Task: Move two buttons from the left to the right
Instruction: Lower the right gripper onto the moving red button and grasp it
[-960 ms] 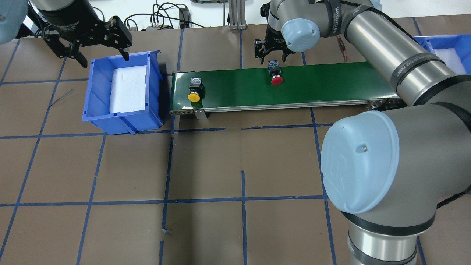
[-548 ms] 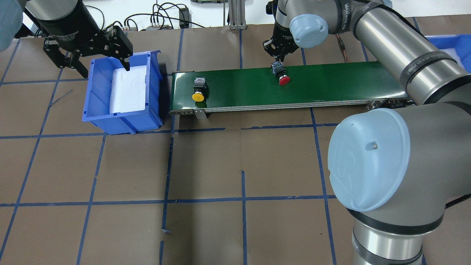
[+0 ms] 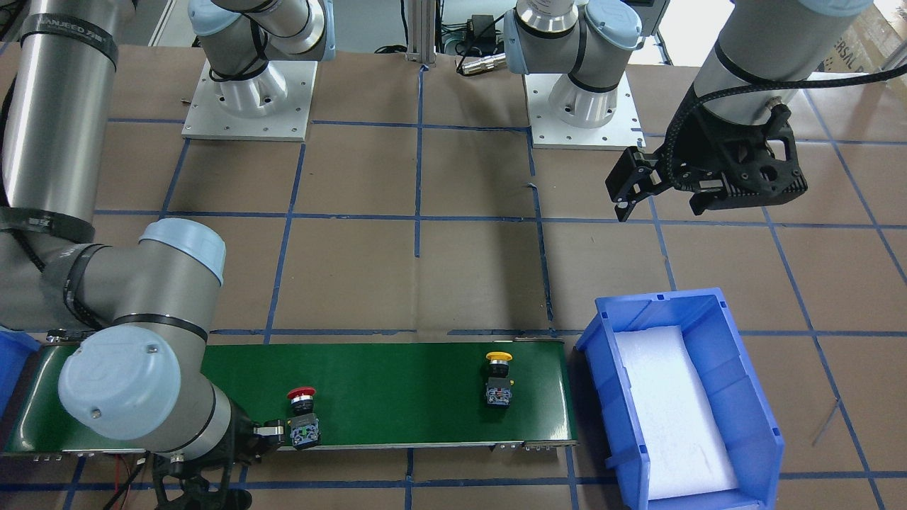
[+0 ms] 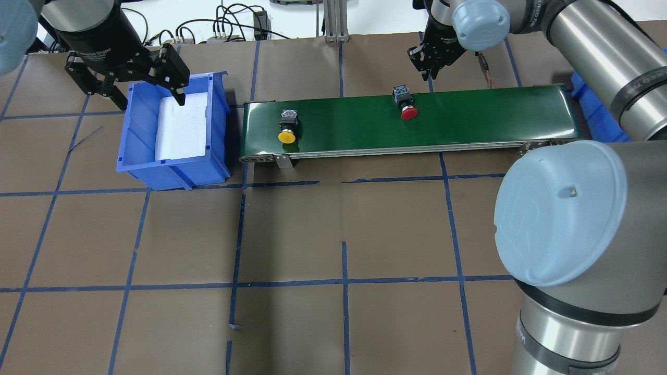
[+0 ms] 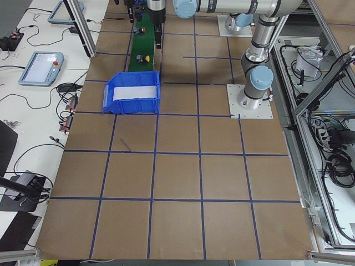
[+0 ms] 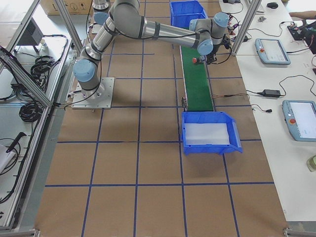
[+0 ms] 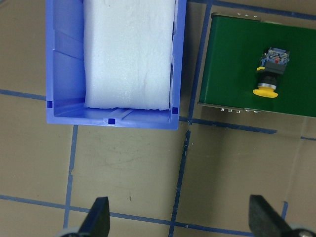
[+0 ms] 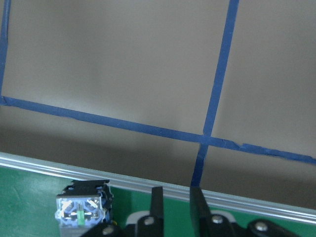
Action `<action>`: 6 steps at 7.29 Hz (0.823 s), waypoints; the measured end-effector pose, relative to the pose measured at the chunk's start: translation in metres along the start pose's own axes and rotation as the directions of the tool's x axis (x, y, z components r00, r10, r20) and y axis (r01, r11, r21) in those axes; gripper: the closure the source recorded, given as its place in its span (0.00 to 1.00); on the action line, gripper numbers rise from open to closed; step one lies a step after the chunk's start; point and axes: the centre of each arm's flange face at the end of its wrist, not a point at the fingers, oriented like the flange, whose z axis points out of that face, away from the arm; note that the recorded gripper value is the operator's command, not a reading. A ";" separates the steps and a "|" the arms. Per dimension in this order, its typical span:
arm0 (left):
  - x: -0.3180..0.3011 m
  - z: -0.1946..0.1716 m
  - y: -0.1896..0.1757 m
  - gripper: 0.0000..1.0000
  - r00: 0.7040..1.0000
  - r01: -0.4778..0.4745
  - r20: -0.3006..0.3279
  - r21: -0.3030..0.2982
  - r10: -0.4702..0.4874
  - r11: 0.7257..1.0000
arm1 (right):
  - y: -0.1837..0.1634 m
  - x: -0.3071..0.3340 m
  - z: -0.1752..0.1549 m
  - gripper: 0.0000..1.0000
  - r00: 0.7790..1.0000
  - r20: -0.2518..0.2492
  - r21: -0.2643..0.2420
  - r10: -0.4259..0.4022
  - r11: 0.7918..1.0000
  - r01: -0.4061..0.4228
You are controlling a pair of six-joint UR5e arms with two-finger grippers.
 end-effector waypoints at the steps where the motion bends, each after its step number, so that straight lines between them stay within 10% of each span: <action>1: 0.001 -0.002 0.000 0.00 1.000 -0.006 -0.010 -0.005 0.006 1.000 | 0.000 0.001 -0.002 0.00 1.000 0.003 -0.003 0.002 1.000 -0.002; 6: 0.004 -0.009 0.006 0.00 0.999 -0.019 -0.045 -0.022 0.018 1.000 | -0.001 -0.020 0.007 0.02 0.995 0.011 -0.008 0.100 0.995 -0.100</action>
